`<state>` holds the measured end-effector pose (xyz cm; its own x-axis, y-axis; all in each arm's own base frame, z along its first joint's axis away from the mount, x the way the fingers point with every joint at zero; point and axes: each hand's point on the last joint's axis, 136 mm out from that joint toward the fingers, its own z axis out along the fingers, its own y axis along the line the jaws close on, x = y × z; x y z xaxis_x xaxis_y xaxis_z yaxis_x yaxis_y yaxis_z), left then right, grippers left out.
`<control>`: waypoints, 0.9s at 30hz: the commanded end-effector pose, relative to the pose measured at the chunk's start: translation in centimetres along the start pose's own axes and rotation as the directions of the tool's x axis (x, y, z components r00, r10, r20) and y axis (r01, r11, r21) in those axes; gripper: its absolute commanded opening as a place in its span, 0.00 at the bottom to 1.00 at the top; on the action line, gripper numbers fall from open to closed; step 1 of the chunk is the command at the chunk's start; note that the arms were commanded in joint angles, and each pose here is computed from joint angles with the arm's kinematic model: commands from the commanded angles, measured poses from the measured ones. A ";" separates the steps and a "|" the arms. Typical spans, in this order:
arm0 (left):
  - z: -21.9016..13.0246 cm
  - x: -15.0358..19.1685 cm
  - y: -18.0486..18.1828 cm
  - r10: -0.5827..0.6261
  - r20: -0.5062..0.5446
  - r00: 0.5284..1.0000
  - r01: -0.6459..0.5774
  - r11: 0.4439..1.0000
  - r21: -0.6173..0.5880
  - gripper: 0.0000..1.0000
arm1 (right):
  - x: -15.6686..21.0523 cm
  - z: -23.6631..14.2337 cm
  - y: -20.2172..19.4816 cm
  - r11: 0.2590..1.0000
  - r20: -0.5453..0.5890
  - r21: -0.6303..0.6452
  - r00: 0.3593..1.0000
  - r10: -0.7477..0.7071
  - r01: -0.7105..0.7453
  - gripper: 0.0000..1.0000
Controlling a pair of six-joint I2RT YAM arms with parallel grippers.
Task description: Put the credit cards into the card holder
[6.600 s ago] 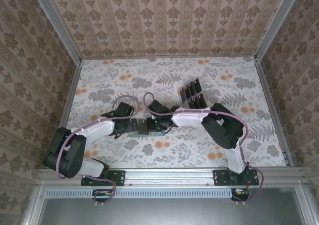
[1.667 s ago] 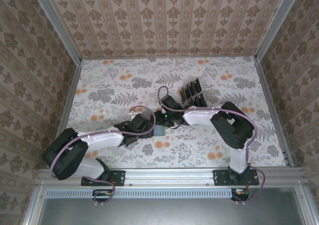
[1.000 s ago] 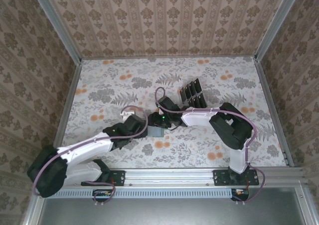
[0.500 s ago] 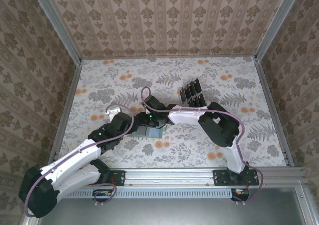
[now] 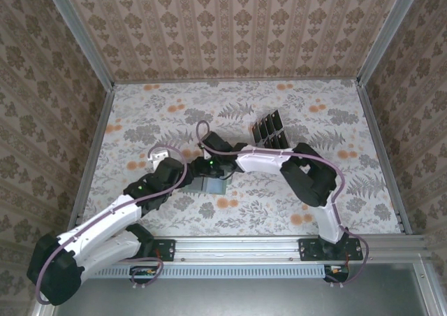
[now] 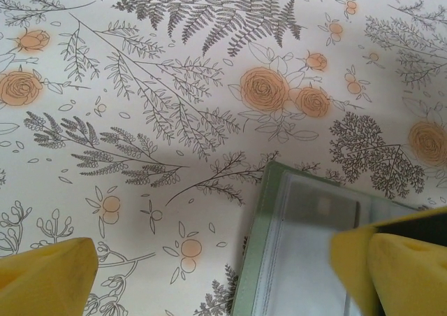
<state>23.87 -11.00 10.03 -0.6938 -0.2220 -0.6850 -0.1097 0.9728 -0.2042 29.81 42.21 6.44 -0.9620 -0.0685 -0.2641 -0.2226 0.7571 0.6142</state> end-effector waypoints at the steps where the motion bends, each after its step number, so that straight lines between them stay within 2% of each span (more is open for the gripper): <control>1: 0.4 0.5 0.1 0.034 -0.047 0.998 -0.035 0.999 -0.010 1.00 | -3.0 -7.1 3.0 0.994 0.110 -0.075 0.992 -0.067 0.075 0.50; 3: 0.5 0.3 0.1 0.040 -0.063 0.997 -0.041 0.999 -0.017 1.00 | -4.2 -9.2 0.9 0.998 0.139 -0.006 0.989 -0.059 0.061 0.50; 6: 0.9 0.3 0.5 0.051 -0.092 0.994 -0.054 0.998 -0.036 1.00 | -6.0 -12.0 -3.7 0.985 0.164 0.169 0.984 -0.069 0.041 0.50; 10: 1.5 0.0 0.8 0.048 -0.118 0.992 -0.053 0.998 -0.035 1.00 | -7.5 -14.5 -9.8 0.901 0.140 0.431 0.983 -0.120 0.049 0.48; 13: 1.9 -0.2 0.7 0.044 -0.136 0.990 -0.049 0.998 -0.028 1.00 | -8.6 -15.6 -12.9 0.817 0.108 0.572 0.982 -0.156 0.067 0.44; 20: 2.6 -0.2 0.3 0.055 -0.168 0.984 -0.058 0.998 -0.015 1.00 | -11.7 -16.3 -16.5 0.655 0.065 0.751 0.976 -0.207 0.089 0.32; 27: 3.2 0.2 0.2 0.057 -0.191 0.980 -0.061 0.998 -0.014 1.00 | -13.5 -15.4 -19.1 0.575 0.020 0.812 0.981 -0.194 0.097 0.29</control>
<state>25.21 -10.61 6.89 -0.8276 -0.1575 -0.5387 -0.0966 0.9855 -0.1396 44.19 20.88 10.16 -0.8858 -0.1595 -0.4358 -0.0988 0.9824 -0.1586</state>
